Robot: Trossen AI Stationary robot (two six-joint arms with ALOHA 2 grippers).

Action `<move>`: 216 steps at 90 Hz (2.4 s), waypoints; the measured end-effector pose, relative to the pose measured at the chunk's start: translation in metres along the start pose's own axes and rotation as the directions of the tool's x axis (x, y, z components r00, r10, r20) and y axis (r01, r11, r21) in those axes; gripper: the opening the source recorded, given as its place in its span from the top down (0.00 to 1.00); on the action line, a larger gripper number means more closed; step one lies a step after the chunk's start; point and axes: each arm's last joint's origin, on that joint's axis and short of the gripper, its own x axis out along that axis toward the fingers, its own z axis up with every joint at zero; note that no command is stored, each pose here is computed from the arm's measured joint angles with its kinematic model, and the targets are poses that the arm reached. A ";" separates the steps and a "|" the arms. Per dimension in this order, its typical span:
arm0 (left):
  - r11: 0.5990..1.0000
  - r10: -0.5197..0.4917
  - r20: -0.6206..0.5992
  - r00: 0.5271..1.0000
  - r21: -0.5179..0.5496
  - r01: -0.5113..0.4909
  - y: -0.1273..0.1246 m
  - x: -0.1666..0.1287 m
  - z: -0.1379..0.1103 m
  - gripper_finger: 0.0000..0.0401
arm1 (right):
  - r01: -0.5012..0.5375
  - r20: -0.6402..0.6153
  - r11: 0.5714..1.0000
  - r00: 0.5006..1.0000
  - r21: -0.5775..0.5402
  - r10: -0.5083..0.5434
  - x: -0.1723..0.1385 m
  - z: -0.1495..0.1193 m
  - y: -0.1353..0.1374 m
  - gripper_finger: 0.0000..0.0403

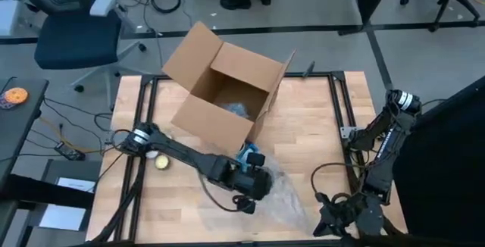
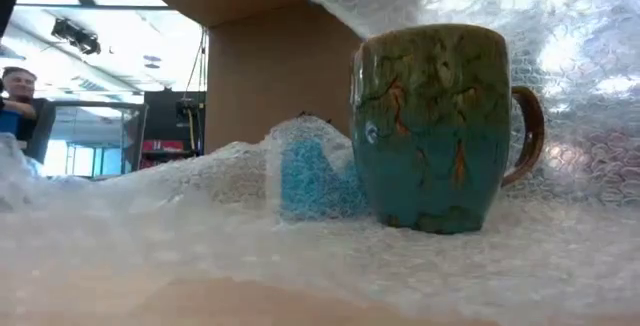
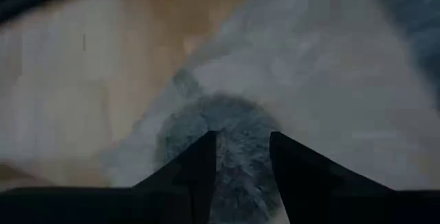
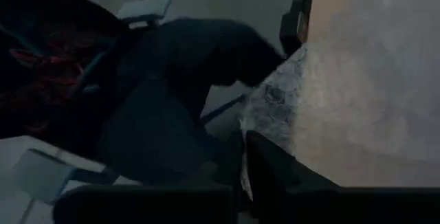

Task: Wrap mug
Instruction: Wrap the brown mug with the bubble wrap on the table

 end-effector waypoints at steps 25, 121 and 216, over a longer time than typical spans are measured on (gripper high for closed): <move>1.000 -0.007 -0.054 0.999 0.020 0.008 -0.011 0.023 -0.008 0.70 | 0.103 0.138 0.982 0.987 -0.159 -0.081 -0.004 0.025 0.002 1.00; 1.000 0.018 -0.029 0.999 0.003 -0.018 -0.013 0.011 0.000 0.70 | 0.763 0.470 0.589 0.636 -0.266 -0.611 0.008 0.093 -0.075 1.00; 1.000 0.030 -0.008 1.000 -0.007 -0.030 -0.013 0.015 0.000 0.70 | 0.197 -0.026 0.980 0.980 0.021 -0.196 0.022 -0.013 0.001 0.52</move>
